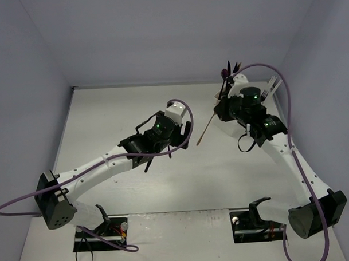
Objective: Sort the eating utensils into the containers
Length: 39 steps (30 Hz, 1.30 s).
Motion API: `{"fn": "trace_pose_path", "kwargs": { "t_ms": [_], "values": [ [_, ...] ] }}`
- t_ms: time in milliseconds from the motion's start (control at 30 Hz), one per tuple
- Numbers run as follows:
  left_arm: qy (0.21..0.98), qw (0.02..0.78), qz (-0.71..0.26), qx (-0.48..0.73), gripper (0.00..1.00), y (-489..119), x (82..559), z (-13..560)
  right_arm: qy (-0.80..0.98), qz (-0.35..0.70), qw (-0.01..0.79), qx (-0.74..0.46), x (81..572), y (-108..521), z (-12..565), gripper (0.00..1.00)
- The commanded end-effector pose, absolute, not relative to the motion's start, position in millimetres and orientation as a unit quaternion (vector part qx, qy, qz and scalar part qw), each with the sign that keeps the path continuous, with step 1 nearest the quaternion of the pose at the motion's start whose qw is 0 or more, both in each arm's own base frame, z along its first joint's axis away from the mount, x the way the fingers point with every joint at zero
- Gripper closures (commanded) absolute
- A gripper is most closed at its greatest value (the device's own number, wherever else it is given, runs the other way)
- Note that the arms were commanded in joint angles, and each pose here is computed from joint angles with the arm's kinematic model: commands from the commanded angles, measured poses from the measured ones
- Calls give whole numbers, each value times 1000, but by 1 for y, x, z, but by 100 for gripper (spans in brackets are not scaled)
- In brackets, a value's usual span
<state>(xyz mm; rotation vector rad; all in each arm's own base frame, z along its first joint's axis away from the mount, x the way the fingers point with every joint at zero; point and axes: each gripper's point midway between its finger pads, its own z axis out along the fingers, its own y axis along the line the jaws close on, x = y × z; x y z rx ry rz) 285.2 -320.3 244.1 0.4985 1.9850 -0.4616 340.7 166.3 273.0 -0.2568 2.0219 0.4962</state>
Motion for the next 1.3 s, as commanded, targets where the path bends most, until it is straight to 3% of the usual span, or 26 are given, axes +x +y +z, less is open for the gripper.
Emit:
{"fn": "trace_pose_path", "kwargs": {
  "t_ms": [0,100,333,867,1267],
  "values": [
    [834,507,-170,139,20,-288,305,247,786,108,606,-60,360,104,337,100],
    [853,490,-145,109,10,-261,313,229,769,25,638,-23,365,59,362,100],
    [886,449,-97,67,6,-207,315,187,738,-113,662,67,371,-17,392,100],
    [896,434,-50,80,6,-165,311,164,726,-133,665,119,425,-72,375,100],
    [901,420,-71,85,6,-168,300,155,777,-108,616,75,458,-64,295,100]
  ]
}}
